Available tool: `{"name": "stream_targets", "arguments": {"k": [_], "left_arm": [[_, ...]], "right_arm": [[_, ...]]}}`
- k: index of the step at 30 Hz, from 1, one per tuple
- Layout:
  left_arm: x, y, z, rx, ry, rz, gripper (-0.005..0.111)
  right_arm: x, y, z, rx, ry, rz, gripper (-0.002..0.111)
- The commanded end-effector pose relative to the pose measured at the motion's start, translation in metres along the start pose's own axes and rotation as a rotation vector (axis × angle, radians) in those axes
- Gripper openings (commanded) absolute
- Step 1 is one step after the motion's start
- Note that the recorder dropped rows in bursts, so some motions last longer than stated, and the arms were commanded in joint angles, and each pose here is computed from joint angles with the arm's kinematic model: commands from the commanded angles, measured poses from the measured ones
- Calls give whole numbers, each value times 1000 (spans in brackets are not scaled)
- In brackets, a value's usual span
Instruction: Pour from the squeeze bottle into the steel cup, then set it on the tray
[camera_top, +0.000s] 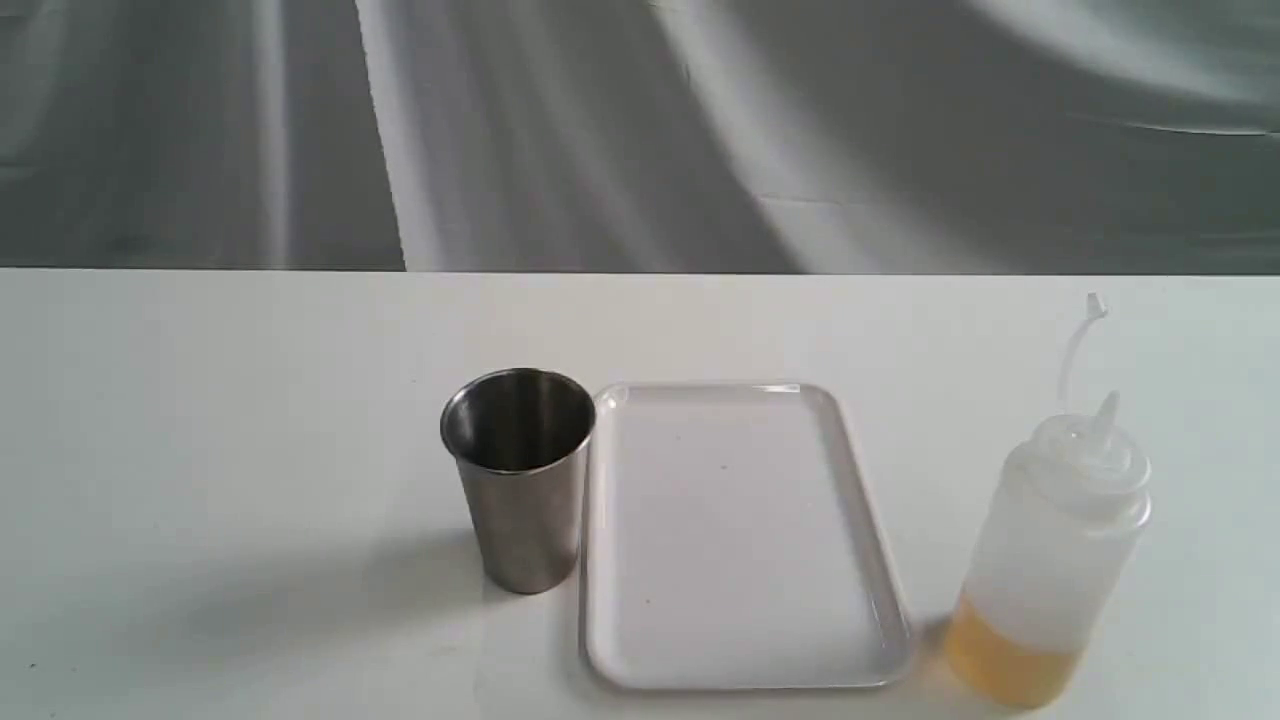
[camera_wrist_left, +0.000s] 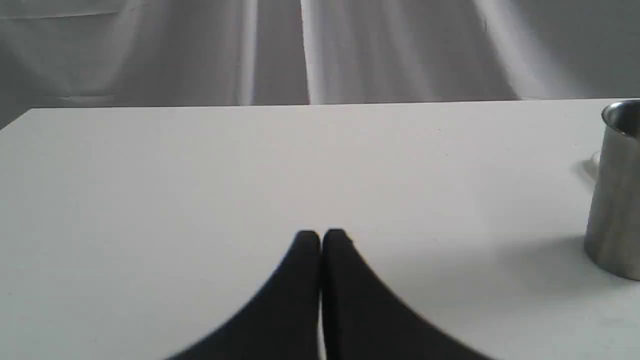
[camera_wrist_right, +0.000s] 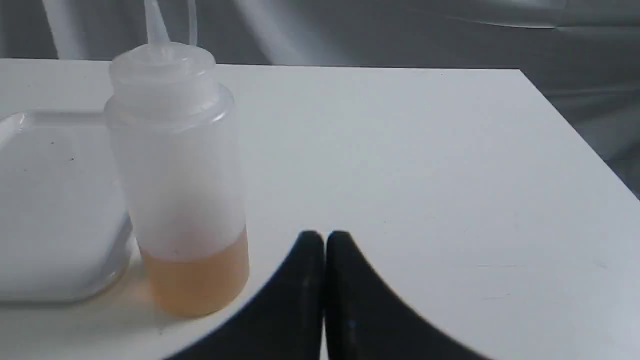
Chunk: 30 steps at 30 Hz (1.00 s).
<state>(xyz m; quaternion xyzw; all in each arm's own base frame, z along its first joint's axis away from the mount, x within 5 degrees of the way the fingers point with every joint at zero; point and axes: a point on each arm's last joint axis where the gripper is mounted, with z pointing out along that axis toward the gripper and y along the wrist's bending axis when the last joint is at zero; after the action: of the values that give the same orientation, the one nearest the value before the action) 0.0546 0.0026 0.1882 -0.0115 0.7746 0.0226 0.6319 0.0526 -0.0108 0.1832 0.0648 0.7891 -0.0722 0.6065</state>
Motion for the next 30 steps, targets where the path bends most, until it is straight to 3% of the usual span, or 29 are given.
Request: {"name": "stream_targets", "arguments": {"k": [1,13,30], "left_arm": [[1,0,0,8,-6,0,0],[1,0,0,8,-6,-3,0],[1,0,0,8,-6,0,0]], "right_arm": [[1,0,0,1,-2,5,0],[-1,0,0,2,-21,3,0],[-32,-1,-6,11,-370,4,0]]}}
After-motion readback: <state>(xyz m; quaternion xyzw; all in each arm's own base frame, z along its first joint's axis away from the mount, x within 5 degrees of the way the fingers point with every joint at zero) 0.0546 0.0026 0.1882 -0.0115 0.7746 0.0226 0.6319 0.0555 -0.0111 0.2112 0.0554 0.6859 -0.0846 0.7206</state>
